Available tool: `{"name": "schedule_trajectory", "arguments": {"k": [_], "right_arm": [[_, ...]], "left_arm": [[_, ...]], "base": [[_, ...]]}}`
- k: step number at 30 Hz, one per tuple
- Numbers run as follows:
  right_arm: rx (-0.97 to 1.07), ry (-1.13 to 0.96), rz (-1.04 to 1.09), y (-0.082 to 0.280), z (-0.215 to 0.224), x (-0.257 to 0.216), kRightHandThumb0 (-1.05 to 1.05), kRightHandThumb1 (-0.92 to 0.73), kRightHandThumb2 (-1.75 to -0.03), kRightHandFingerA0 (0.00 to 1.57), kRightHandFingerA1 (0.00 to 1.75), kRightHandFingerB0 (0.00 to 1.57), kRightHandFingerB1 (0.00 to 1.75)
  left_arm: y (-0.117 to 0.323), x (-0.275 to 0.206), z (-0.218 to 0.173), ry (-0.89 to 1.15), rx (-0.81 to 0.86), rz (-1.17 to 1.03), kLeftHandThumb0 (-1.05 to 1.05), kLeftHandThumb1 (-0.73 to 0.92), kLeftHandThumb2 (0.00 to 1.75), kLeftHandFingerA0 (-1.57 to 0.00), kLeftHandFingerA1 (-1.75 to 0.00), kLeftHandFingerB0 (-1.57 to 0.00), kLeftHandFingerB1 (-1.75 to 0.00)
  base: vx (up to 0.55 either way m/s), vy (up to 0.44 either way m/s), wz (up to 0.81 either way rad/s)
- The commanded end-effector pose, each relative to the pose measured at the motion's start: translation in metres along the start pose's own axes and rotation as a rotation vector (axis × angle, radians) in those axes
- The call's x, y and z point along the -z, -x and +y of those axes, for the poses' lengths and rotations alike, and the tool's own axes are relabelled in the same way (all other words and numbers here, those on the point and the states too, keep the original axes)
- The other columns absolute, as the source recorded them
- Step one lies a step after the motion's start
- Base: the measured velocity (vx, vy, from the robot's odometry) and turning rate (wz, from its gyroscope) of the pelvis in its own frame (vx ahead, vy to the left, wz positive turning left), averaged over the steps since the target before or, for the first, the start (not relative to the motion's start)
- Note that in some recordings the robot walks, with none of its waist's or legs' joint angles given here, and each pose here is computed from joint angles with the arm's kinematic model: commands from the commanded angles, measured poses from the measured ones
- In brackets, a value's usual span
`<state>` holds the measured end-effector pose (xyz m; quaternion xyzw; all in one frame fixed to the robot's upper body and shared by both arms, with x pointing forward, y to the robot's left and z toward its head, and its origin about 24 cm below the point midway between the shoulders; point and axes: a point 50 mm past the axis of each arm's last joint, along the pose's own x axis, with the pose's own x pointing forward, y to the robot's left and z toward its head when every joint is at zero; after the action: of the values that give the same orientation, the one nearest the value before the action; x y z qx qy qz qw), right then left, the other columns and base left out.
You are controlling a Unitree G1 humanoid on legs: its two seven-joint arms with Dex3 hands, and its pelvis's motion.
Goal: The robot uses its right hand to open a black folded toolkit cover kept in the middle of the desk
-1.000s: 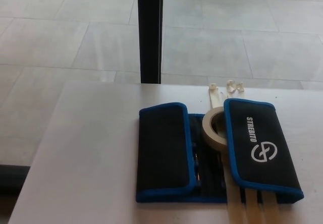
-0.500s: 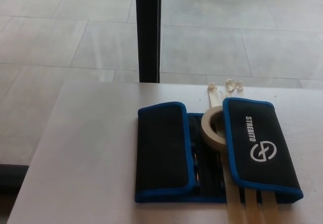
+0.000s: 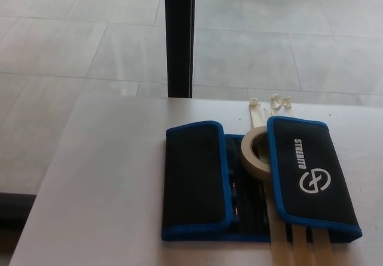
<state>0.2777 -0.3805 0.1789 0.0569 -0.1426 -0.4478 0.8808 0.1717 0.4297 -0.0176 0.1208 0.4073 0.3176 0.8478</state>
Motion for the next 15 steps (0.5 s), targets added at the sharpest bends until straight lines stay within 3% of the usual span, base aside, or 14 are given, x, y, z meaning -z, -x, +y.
{"name": "schedule_trajectory", "arguments": {"k": [1,2,3,4,5,6,7,8,9,10,12,14,15], "right_arm": [[-0.692,0.317,-0.031,0.092,0.065,0.041,-0.58,-0.67,-0.61,0.44,0.49,0.30,0.35],[-0.735,0.379,-0.056,0.100,0.067,0.046,-0.60,-0.68,-0.61,0.46,0.46,0.35,0.34],[-0.788,0.416,-0.071,0.107,0.069,0.051,-0.63,-0.68,-0.61,0.46,0.46,0.35,0.34],[-0.794,0.421,-0.072,0.108,0.069,0.052,-0.63,-0.68,-0.61,0.46,0.46,0.35,0.34],[-0.833,0.466,-0.094,0.114,0.071,0.056,-0.63,-0.68,-0.61,0.47,0.47,0.35,0.33],[-0.890,0.496,-0.109,0.122,0.074,0.061,-0.62,-0.66,-0.60,0.46,0.45,0.36,0.33],[-0.948,0.504,-0.116,0.129,0.076,0.065,-0.64,-0.65,-0.60,0.44,0.46,0.35,0.33],[-0.978,0.515,-0.127,0.133,0.078,0.068,-0.63,-0.63,-0.60,0.46,0.46,0.37,0.34],[-1.019,0.552,-0.149,0.137,0.079,0.070,-0.62,-0.64,-0.60,0.45,0.46,0.36,0.34],[-1.037,0.572,-0.160,0.140,0.080,0.072,-0.62,-0.63,-0.60,0.44,0.46,0.38,0.34],[-1.077,0.641,-0.211,0.145,0.082,0.076,-0.65,-0.66,-0.60,0.40,0.49,0.38,0.32],[-1.131,0.719,-0.243,0.149,0.083,0.079,-0.63,-0.66,-0.60,0.35,0.51,0.38,0.33],[-1.157,0.737,-0.242,0.151,0.083,0.081,-0.62,-0.66,-0.61,0.31,0.52,0.37,0.33]], "left_arm": [[0.000,0.000,0.005,0.025,-0.018,0.008,-1.05,0.36,1.25,-0.46,-1.33,-0.38,-1.32],[0.000,0.000,0.005,0.043,-0.013,0.007,-1.05,0.35,1.24,-0.46,-1.33,-0.34,-1.31],[0.000,-0.001,0.005,0.041,-0.009,0.001,-0.94,0.01,1.15,-0.43,-1.09,-0.27,-1.00],[0.000,-0.001,0.005,0.040,-0.008,0.000,-0.94,0.01,1.15,-0.43,-1.09,-0.27,-1.00],[0.000,-0.002,0.005,0.034,-0.004,-0.005,-1.05,-0.03,1.17,-0.38,-1.12,-0.38,-1.12],[0.000,-0.002,0.005,0.024,-0.013,-0.005,-1.05,0.36,1.25,-0.49,-1.36,-0.49,-1.43],[0.000,-0.003,0.005,0.021,-0.015,-0.005,-1.05,0.32,1.34,-0.53,-1.19,-0.58,-1.23],[0.000,-0.002,0.005,0.019,-0.016,-0.007,-1.05,0.38,1.20,-0.48,-1.30,-0.46,-1.35],[0.000,-0.001,0.005,0.040,-0.010,-0.003,-1.05,0.37,1.21,-0.41,-1.27,-0.40,-1.32],[0.000,-0.001,0.005,0.039,-0.009,-0.001,-1.05,0.36,1.23,-0.41,-1.29,-0.39,-1.36],[0.000,-0.002,0.005,0.044,-0.004,0.000,-1.05,0.37,1.21,-0.41,-1.29,-0.28,-1.29],[0.000,-0.003,0.005,0.032,-0.002,-0.002,-1.05,0.35,1.25,-0.45,-1.32,-0.36,-1.37],[0.000,-0.003,0.005,0.024,-0.006,-0.003,-1.05,0.36,1.25,-0.43,-1.33,-0.54,-1.42]], "base": [[0.00,0.000,0.00],[0.00,0.000,0.00],[0.00,0.000,0.00],[0.00,0.000,0.00],[0.00,0.000,0.00],[0.00,0.000,0.00],[0.00,0.000,0.00],[0.00,0.000,0.00],[0.00,0.000,0.00],[0.00,0.000,0.00],[0.00,0.000,0.00],[0.00,0.000,0.00],[0.00,0.000,0.00]]}}
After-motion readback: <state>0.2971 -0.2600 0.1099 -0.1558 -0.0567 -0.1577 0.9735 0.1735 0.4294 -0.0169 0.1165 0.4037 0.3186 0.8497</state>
